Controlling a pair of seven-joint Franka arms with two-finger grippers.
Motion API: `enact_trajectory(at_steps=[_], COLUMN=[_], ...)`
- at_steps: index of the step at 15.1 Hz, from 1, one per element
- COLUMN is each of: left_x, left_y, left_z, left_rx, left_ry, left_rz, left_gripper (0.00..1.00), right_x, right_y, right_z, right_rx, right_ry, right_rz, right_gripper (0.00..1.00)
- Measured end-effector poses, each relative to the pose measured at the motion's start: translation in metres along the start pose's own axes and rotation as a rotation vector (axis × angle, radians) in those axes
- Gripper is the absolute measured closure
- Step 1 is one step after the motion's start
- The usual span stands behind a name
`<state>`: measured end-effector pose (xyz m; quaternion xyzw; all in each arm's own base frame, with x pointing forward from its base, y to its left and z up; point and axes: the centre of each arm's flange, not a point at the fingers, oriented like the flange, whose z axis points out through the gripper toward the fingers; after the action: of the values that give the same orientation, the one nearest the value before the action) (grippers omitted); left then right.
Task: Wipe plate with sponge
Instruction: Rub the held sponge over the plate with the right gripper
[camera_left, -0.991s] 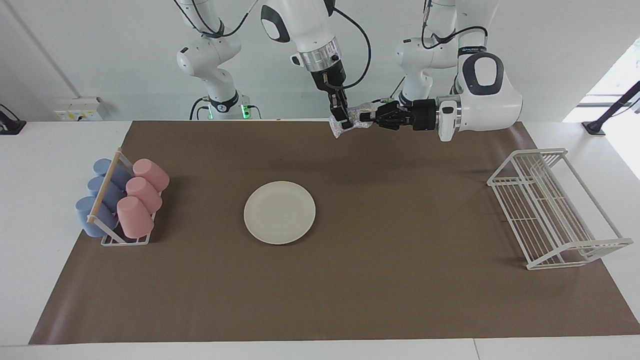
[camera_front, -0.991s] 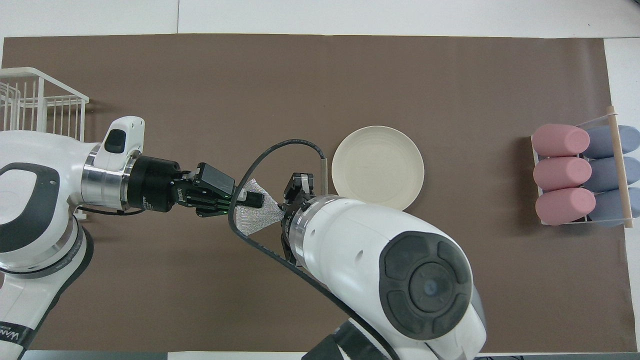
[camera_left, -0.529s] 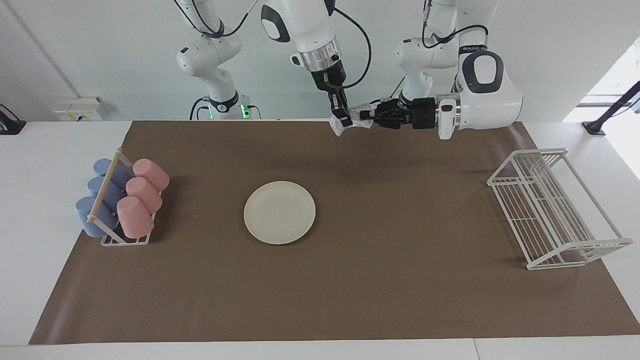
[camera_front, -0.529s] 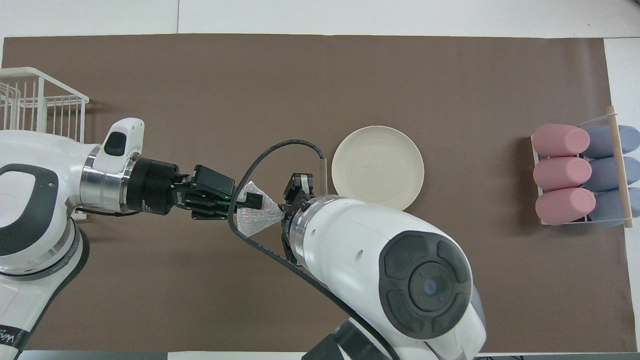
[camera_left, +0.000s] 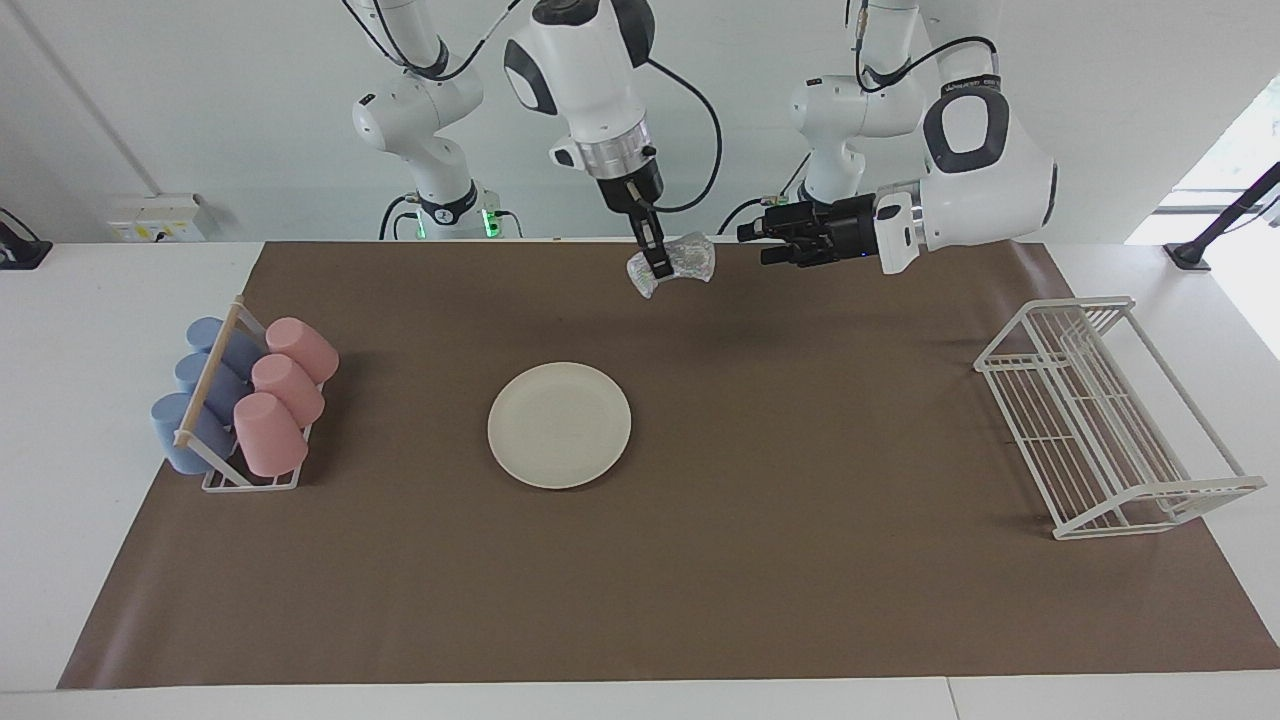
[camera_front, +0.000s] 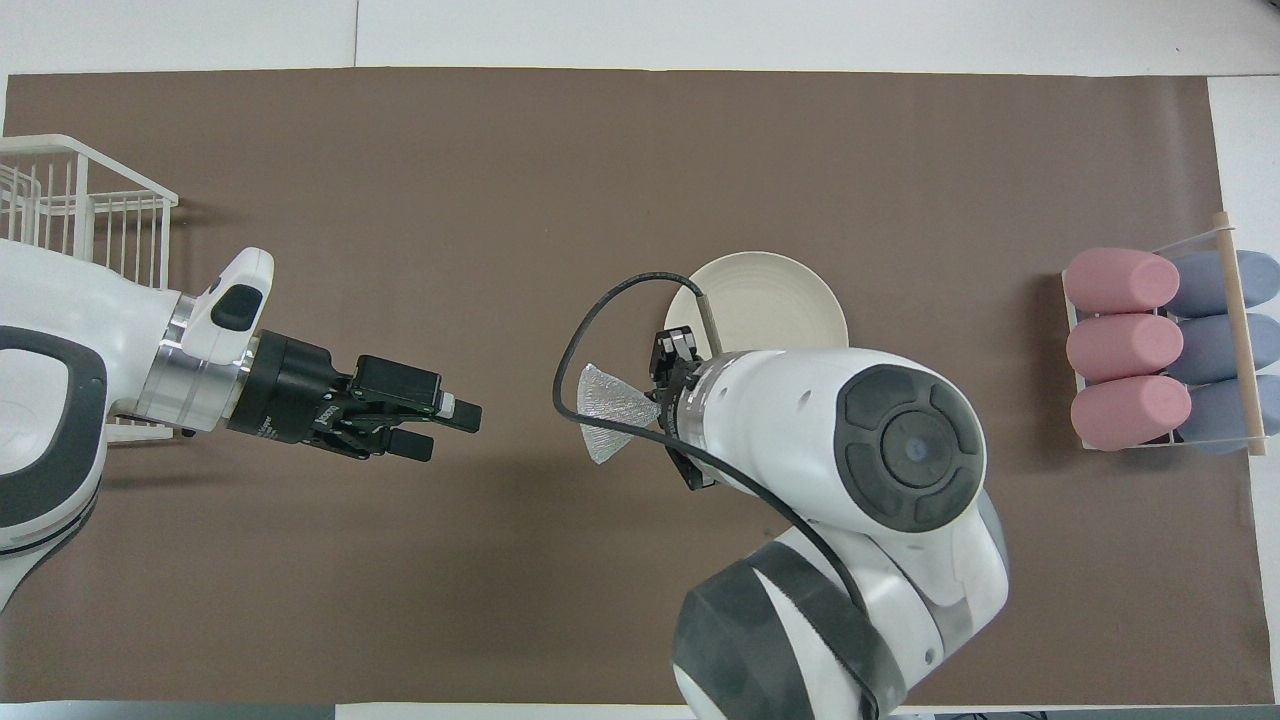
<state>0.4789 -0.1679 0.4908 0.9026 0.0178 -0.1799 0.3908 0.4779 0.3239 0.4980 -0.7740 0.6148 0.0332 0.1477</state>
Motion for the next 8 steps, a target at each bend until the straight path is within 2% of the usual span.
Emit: enact_trajectory(at_steps=[3, 5, 7, 8], left_x=[0.006, 0.010, 0.014, 0.015], left_y=[-0.020, -0.035, -0.049, -0.054], left_z=[-0.008, -0.020, -0.036, -0.042], left_rx=[0.207, 0.334, 0.435, 0.478], left_ry=[0.053, 0.094, 0.132, 0.148], left_rz=[0.018, 0.024, 0.026, 0.028], left_gripper=[0.00, 0.00, 0.00, 0.00], right_x=[0.046, 0.094, 0.133, 0.142], right_y=[-0.002, 0.001, 0.007, 0.009], right_z=[0.070, 0.114, 0.143, 0.156], right_rx=[0.000, 0.004, -0.026, -0.024], right_ry=[0.043, 0.080, 0.108, 0.117], right_rz=[-0.095, -0.148, -0.182, -0.190], right_gripper=[0.90, 0.90, 0.90, 0.90])
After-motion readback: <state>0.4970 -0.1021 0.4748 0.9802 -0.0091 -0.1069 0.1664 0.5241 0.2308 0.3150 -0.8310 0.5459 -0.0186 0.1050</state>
